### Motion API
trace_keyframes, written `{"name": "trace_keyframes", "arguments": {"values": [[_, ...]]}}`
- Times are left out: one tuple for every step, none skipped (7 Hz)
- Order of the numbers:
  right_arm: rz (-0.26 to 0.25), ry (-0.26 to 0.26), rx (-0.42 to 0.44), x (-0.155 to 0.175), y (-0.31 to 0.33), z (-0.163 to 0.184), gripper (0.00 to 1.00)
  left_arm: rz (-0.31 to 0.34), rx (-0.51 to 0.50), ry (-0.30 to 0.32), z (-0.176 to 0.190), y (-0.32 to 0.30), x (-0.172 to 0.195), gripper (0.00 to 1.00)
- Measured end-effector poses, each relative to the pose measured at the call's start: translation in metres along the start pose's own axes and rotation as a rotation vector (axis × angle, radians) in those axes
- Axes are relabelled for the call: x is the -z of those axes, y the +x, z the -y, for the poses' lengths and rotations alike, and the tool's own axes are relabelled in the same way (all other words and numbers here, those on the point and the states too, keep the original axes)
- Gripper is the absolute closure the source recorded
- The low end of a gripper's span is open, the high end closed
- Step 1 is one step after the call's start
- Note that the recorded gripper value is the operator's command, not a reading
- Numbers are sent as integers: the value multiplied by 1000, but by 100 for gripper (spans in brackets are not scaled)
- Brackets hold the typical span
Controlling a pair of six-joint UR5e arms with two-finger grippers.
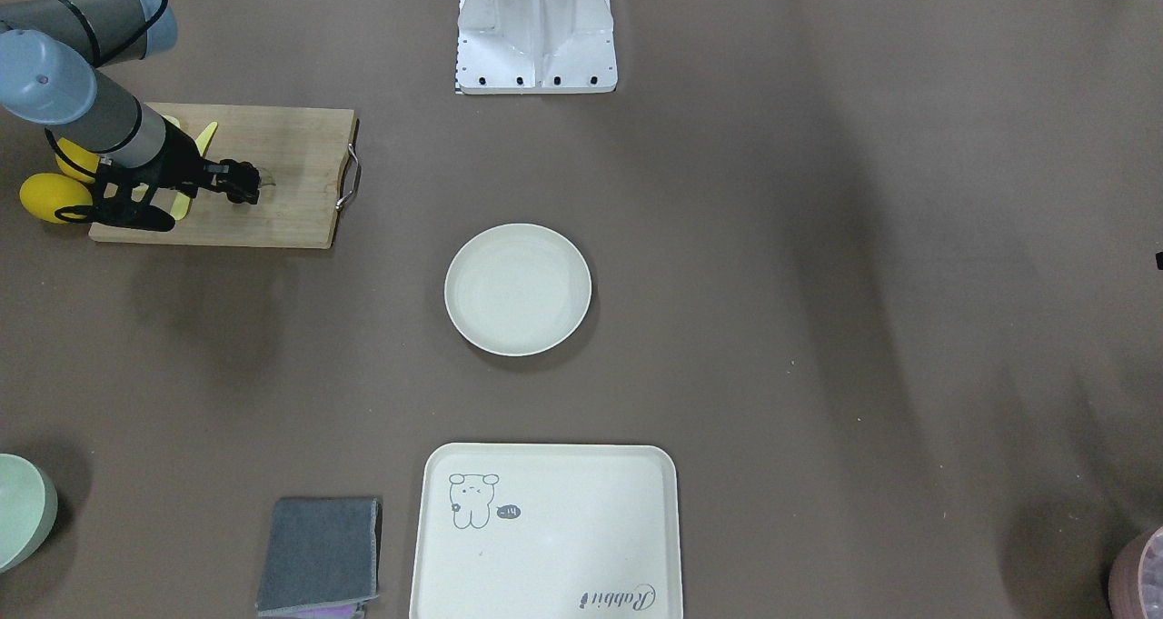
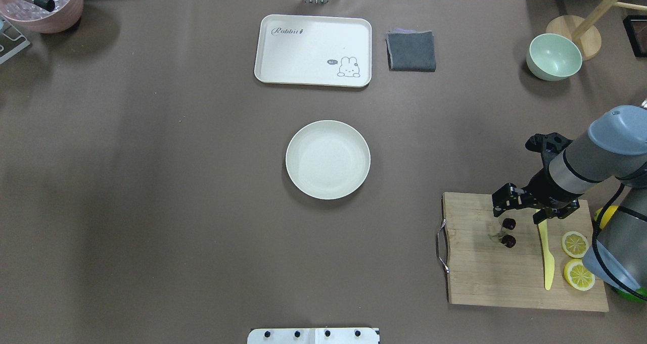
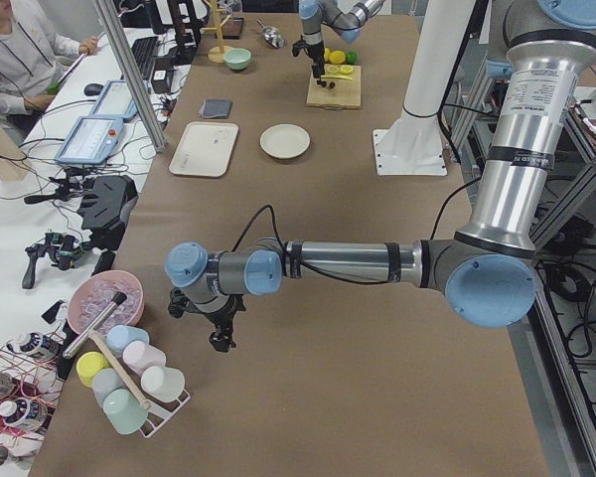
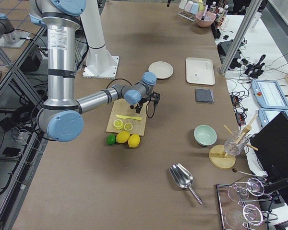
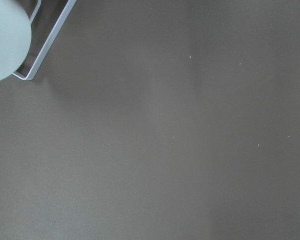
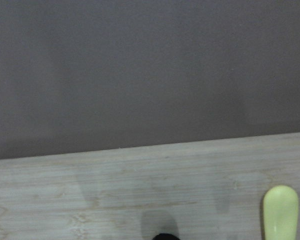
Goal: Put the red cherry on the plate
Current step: 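Lower the right gripper and close it on the cherry stems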
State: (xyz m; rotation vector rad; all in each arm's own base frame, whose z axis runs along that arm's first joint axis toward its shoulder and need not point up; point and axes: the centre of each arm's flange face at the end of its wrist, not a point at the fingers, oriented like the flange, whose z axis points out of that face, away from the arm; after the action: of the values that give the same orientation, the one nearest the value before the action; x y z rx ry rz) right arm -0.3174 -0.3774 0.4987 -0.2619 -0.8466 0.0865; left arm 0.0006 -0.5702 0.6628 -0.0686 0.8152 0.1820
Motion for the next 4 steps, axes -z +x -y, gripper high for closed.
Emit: {"name": "trace_keyframes", "arguments": {"values": [[7, 0, -7, -4, -1, -1, 54, 0, 0, -1, 0, 0, -1, 2], [10, -1, -16, -6, -2, -2, 83, 0, 0, -2, 0, 0, -1, 2], [12, -2, -28, -7, -3, -3, 100, 0, 0, -2, 0, 0, -1, 2], [16, -2, -37, -7, -7, -3, 100, 0, 1, -2, 0, 0, -1, 2]]}}
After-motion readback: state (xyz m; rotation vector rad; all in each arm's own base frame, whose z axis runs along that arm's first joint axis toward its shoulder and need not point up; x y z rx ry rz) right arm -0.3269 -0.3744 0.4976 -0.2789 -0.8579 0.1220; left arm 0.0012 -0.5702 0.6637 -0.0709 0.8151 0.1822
